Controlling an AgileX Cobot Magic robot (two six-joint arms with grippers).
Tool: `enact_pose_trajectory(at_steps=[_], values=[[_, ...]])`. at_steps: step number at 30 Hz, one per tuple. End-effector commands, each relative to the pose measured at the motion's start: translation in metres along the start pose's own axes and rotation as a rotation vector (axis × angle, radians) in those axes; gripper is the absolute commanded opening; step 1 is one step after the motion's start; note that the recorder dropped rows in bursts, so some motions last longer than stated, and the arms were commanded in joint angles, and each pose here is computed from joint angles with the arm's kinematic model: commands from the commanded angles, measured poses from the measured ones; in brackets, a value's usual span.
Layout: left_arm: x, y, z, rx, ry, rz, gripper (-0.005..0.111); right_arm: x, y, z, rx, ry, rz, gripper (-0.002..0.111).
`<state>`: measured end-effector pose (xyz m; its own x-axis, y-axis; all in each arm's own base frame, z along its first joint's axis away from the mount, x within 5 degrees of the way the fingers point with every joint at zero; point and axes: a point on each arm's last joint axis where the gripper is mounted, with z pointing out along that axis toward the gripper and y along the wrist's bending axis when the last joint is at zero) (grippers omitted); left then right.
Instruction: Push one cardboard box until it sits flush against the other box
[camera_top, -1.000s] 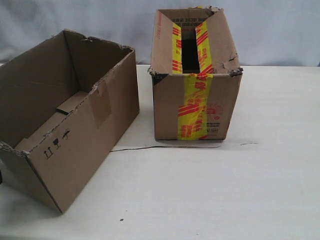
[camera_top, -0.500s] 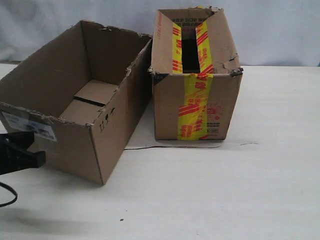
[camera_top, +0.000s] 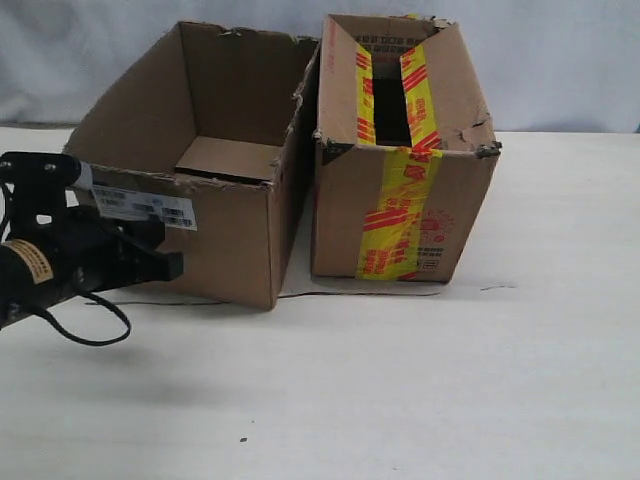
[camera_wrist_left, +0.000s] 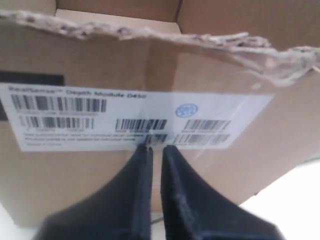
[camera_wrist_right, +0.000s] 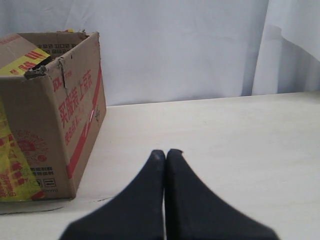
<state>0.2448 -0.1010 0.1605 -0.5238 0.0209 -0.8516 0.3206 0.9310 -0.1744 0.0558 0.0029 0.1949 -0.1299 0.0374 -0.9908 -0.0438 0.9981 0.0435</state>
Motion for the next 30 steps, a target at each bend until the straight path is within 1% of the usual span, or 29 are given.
enact_pose_trajectory(at_steps=[1, 4, 8, 12, 16, 19, 23, 24, 26, 30], values=[[-0.008, -0.010, 0.013, 0.043, -0.033, -0.009, 0.000, 0.001, 0.000, 0.000, -0.002, -0.002, -0.012, 0.000], [-0.009, -0.021, 0.025, 0.074, -0.026, 0.007, 0.000, 0.001, 0.000, 0.000, -0.002, -0.002, -0.012, 0.000], [-0.016, -0.027, 0.040, 0.086, -0.027, 0.011, 0.000, 0.001, 0.000, 0.000, -0.002, -0.002, -0.012, 0.000], [-0.016, -0.027, 0.040, 0.085, -0.020, 0.009, 0.000, 0.001, 0.000, 0.000, -0.002, -0.002, -0.012, 0.000], [-0.015, -0.030, 0.036, 0.124, -0.008, 0.061, 0.000, 0.001, 0.000, 0.000, -0.002, -0.002, -0.012, 0.000], [-0.016, -0.033, 0.016, 0.156, -0.034, 0.104, 0.000, 0.001, 0.000, 0.000, -0.002, -0.002, -0.012, 0.000], [-0.018, -0.033, -0.025, 0.166, -0.105, 0.170, 0.000, 0.001, 0.000, 0.000, -0.002, -0.002, -0.012, 0.000], [-0.017, -0.032, -0.036, 0.167, -0.129, 0.204, 0.000, 0.001, 0.000, 0.000, -0.002, -0.002, -0.012, 0.000], [-0.011, -0.030, -0.058, 0.157, -0.167, 0.224, 0.000, 0.001, 0.000, 0.000, -0.002, -0.002, -0.012, 0.000], [0.001, -0.025, -0.100, 0.141, -0.274, 0.315, 0.000, 0.001, 0.000, 0.000, -0.002, -0.002, -0.012, 0.000]])
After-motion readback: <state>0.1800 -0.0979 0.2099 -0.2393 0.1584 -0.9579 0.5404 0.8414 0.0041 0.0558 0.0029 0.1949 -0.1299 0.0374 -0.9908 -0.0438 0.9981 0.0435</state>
